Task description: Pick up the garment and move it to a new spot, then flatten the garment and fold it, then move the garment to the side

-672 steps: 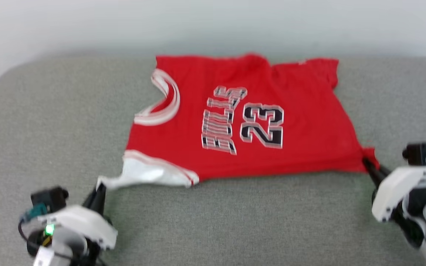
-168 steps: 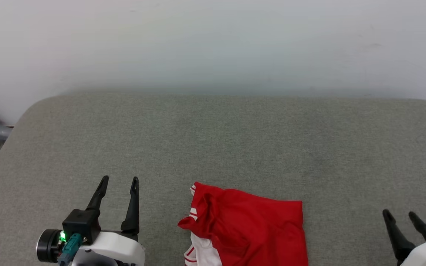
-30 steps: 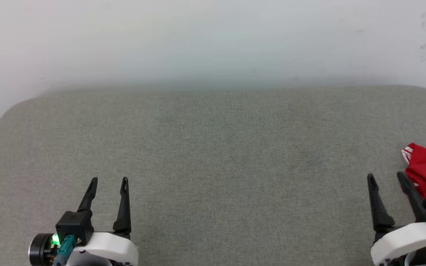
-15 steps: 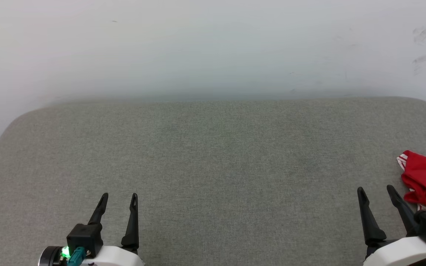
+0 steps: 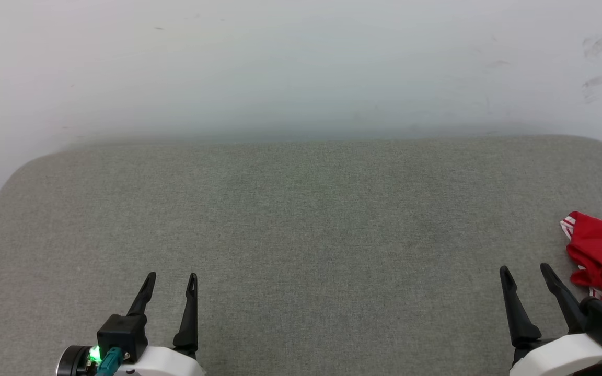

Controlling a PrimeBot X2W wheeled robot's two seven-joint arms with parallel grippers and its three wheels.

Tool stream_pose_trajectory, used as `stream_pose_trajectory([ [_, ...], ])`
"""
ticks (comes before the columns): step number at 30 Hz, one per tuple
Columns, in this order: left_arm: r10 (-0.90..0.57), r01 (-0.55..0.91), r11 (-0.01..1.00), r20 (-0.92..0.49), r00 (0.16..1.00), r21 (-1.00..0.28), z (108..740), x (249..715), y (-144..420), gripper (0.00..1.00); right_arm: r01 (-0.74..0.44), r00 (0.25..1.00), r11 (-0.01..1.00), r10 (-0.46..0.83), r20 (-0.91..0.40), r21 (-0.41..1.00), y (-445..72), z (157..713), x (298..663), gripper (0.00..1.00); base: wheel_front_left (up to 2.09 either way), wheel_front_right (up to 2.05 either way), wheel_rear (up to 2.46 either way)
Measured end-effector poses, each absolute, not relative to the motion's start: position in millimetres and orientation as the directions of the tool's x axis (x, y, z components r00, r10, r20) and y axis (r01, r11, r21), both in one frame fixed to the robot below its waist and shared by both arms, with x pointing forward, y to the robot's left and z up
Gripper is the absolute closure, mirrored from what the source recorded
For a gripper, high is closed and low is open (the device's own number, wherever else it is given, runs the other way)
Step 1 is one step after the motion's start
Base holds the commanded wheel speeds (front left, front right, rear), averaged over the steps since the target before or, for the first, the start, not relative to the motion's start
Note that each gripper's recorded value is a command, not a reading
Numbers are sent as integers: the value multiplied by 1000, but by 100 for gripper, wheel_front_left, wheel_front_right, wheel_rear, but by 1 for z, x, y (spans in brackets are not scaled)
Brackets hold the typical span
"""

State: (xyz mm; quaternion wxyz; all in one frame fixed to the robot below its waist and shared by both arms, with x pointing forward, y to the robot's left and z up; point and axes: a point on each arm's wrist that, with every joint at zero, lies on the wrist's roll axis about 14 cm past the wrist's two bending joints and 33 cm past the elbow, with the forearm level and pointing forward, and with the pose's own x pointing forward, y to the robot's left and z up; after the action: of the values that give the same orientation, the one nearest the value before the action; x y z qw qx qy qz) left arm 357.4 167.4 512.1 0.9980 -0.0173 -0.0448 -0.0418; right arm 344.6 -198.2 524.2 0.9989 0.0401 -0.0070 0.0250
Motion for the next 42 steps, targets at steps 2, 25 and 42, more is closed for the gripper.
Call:
stream_pose_trajectory([
  [2,-81,84,996,91,993,-31,512,357,168,0,-52,999,995,51,18,82,-198,524,345,0,0,0,0],
  [25,-5,-18,934,-66,998,-358,479,353,183,100,3,997,914,27,-69,405,-201,494,344,100,0,0,0],
  [42,18,-78,761,-100,995,-644,480,363,191,100,28,998,739,17,-59,673,-202,497,356,100,0,0,0],
])
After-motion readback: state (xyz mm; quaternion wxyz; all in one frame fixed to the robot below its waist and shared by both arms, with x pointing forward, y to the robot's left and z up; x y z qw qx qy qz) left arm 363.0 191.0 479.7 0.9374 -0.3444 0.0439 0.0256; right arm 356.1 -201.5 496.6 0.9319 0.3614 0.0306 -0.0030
